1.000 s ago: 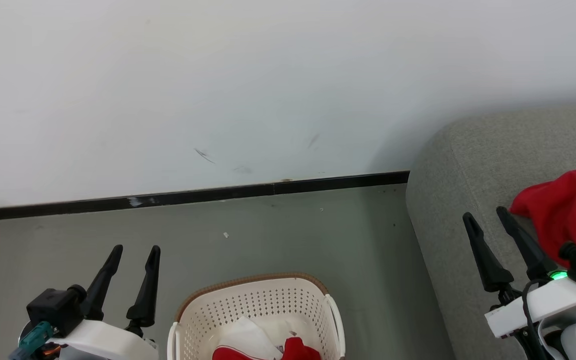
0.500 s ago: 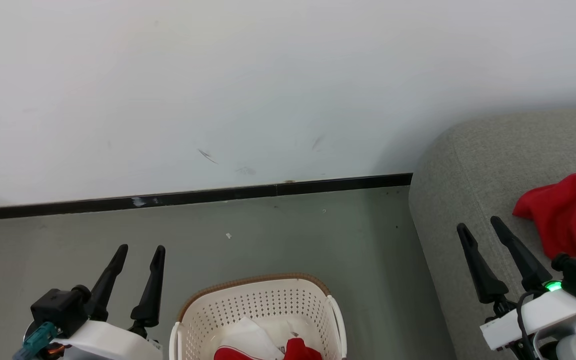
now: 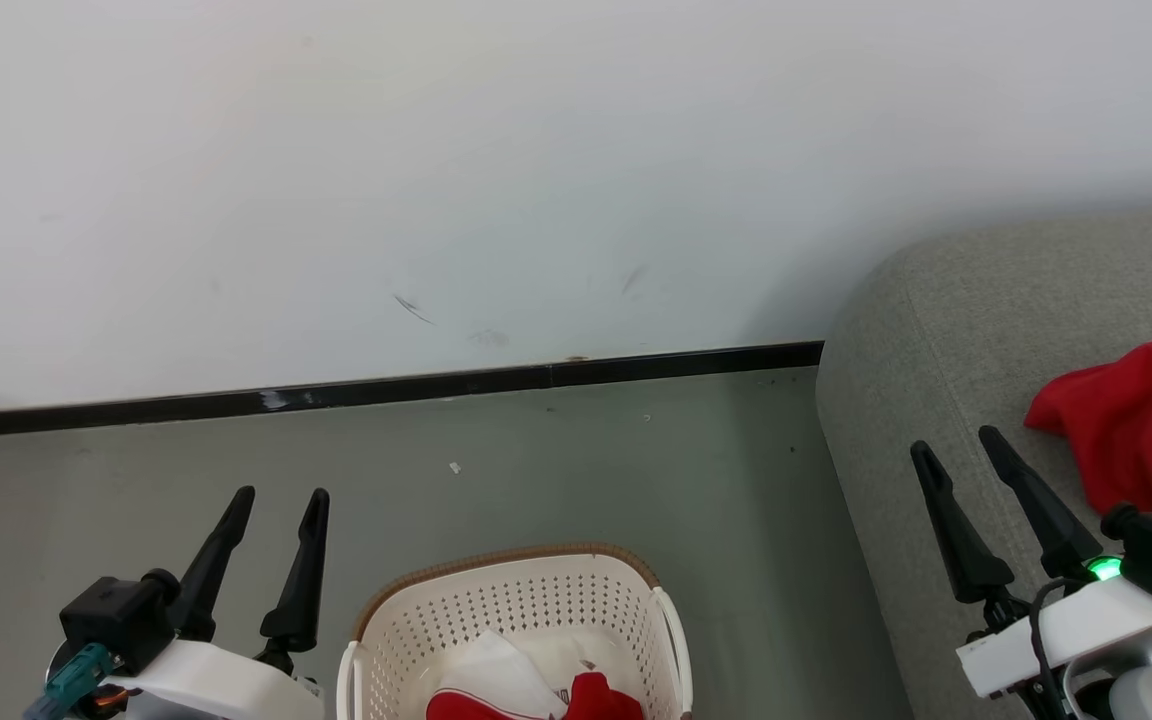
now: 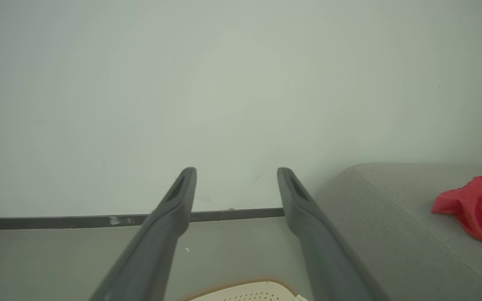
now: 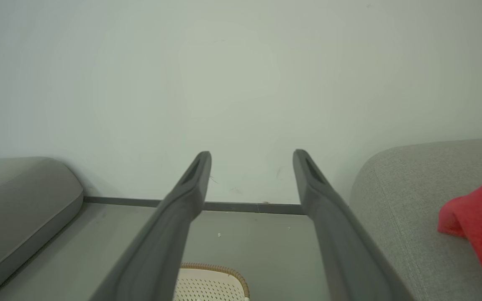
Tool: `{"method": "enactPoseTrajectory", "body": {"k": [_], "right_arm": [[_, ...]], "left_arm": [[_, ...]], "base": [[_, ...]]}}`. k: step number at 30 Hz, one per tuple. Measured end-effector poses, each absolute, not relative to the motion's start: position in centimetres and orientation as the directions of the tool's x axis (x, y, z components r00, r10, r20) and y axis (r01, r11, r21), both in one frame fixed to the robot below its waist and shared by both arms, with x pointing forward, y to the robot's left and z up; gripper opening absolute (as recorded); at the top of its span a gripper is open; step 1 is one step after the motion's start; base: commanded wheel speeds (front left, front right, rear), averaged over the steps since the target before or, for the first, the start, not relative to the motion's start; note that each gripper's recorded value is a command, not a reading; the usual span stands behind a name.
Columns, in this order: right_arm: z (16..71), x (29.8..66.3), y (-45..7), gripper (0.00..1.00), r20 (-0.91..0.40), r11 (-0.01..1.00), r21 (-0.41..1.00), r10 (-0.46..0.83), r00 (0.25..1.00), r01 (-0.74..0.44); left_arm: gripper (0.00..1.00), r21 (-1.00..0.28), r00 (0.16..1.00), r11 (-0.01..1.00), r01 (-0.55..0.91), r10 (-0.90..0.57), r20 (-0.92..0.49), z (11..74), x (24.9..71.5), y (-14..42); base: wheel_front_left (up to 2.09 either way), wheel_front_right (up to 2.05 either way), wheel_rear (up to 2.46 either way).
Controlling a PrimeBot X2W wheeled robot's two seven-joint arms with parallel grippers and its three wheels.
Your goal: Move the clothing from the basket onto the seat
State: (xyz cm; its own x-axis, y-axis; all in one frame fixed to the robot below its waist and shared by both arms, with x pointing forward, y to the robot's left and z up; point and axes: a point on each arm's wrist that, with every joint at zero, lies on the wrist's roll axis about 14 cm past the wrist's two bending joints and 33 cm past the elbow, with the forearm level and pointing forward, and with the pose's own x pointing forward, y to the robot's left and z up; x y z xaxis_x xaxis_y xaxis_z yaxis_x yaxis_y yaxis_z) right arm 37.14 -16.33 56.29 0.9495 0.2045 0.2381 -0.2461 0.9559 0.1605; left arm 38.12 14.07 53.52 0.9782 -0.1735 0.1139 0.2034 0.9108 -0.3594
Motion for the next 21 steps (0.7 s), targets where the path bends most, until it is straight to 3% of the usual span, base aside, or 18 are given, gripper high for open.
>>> {"method": "enactPoseTrajectory", "body": {"k": [21], "right_arm": [[54.7, 37.2, -16.7, 1.00, 0.198, 0.956, 0.201, 0.174, 0.965, -0.214]], "left_arm": [[1.00, -0.334, 0.944, 0.893, 0.303, -0.329, -0.023, 49.0, 37.4, 10.8]], "base": [[0.00, 0.00, 0.00]]}}
